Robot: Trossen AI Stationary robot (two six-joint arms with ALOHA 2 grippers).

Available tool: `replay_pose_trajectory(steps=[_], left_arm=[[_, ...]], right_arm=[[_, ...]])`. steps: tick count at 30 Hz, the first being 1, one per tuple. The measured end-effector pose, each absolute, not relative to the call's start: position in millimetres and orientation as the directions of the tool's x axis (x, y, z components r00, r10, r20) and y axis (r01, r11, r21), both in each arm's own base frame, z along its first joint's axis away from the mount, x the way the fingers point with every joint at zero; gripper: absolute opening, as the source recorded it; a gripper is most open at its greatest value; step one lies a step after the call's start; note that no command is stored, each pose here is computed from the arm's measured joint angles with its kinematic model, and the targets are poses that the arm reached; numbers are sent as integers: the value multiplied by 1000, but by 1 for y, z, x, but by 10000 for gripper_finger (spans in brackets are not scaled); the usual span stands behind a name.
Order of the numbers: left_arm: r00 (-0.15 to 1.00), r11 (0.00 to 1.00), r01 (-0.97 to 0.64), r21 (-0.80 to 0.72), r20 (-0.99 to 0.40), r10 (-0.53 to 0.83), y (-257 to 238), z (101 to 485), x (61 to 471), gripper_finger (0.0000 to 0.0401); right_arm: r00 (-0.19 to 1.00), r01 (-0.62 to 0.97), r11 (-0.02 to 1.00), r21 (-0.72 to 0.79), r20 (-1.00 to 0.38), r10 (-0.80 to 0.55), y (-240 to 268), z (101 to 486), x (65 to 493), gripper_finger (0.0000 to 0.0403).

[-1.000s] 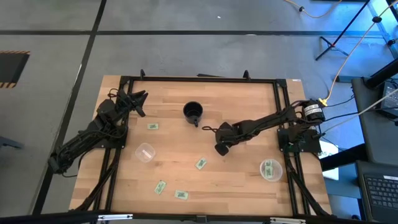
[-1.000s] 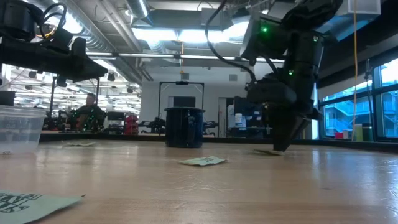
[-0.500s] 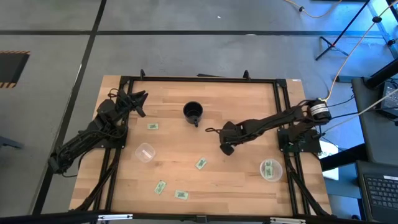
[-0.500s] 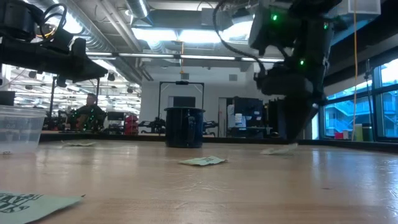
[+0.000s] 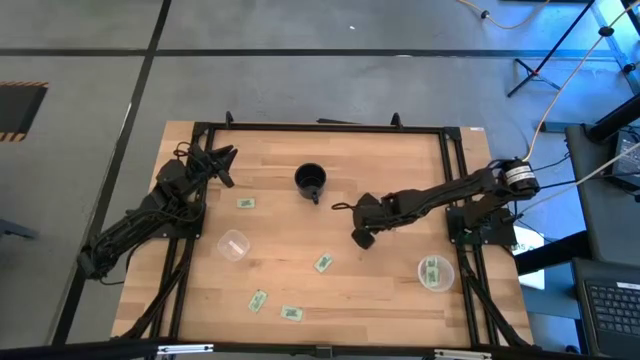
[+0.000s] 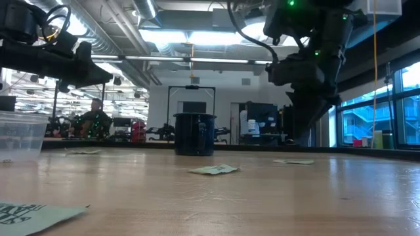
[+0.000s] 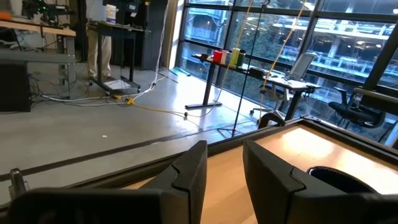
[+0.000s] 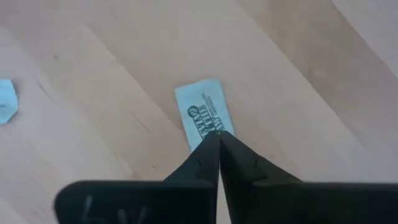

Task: Pick and place Stevia / Truvia into bins
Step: Put the stevia packet into the right transparent container

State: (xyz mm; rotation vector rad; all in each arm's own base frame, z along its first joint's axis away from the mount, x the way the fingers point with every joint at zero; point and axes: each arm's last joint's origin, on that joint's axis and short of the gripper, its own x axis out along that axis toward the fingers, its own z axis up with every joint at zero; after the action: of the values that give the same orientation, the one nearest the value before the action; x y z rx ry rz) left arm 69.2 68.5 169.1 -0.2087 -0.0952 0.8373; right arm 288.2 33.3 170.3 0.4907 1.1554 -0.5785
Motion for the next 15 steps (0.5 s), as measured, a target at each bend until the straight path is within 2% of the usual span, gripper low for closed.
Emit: replay_pose_trajectory(steps=[6,15], left_arm=[[667,651,-727,-221,1,745,68,169,69,100],[667,651,-726,-221,1,745,68,169,69,100]], right_arm=[[295,617,783,76,-945,-141,34,168,291,50],[242,738,668,100,-962,-123,34,162,283,109]])
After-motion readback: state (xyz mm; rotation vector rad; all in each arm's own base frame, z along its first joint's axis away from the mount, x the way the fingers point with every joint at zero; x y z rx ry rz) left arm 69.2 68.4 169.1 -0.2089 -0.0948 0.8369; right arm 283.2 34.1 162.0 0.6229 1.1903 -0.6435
